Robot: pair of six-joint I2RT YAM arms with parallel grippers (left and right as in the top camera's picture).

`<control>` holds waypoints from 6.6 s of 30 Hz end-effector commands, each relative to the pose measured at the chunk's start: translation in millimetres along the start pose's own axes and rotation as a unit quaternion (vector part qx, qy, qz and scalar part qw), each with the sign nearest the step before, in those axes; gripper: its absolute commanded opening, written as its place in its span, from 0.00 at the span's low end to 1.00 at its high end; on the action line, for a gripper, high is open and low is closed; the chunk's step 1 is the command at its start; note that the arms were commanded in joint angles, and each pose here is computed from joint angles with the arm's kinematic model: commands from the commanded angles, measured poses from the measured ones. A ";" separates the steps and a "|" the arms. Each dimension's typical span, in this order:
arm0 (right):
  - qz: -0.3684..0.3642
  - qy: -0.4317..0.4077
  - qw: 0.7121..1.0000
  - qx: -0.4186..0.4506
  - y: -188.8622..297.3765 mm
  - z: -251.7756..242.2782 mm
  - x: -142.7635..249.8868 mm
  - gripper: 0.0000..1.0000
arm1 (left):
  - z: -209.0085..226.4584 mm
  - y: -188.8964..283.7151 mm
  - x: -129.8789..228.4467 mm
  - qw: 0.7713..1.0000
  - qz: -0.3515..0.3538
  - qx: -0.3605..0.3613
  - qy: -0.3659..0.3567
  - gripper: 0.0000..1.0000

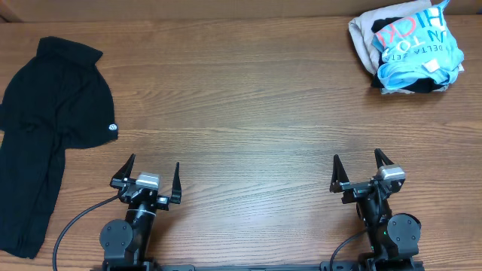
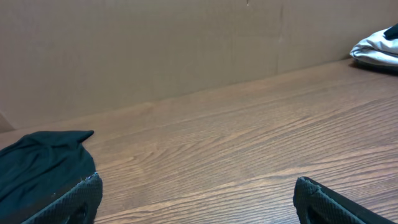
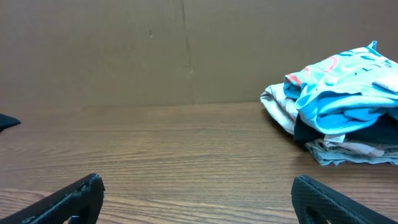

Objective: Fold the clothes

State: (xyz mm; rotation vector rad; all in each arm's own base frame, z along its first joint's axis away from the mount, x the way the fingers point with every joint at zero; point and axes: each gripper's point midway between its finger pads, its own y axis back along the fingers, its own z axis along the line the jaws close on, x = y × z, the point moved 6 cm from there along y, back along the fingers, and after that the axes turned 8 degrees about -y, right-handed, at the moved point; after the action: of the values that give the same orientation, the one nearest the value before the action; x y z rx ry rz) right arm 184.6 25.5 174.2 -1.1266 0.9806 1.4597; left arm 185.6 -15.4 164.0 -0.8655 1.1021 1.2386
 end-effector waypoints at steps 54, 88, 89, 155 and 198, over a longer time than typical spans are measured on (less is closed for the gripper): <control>0.473 -0.073 0.873 0.091 -146.5 14.9 -61.9 0.98 | 64.2 -161.0 -40.0 0.856 0.504 0.054 0.102 1.00; 0.480 -0.085 0.870 0.072 -160.2 16.4 -49.3 0.79 | 92.8 -197.3 153.8 0.749 0.630 -0.026 0.205 0.04; 0.479 -0.085 0.871 0.072 -160.7 16.4 -49.7 0.80 | 84.5 -199.6 151.3 0.748 0.629 -0.019 0.210 0.04; 0.468 -0.180 0.862 0.075 -151.7 -11.1 -80.2 0.84 | -18.3 -297.1 32.0 0.759 0.618 0.054 0.199 0.69; 0.457 -0.173 0.868 0.084 -156.1 -14.5 -81.8 0.83 | 60.0 -389.9 -64.8 0.903 0.402 -0.049 0.140 0.04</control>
State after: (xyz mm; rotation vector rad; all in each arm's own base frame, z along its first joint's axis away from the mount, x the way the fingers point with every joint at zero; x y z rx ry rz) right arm 341.5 19.8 241.2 -0.1659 1.4223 2.1830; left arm 569.9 -51.3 179.9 -0.5863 1.9332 1.8722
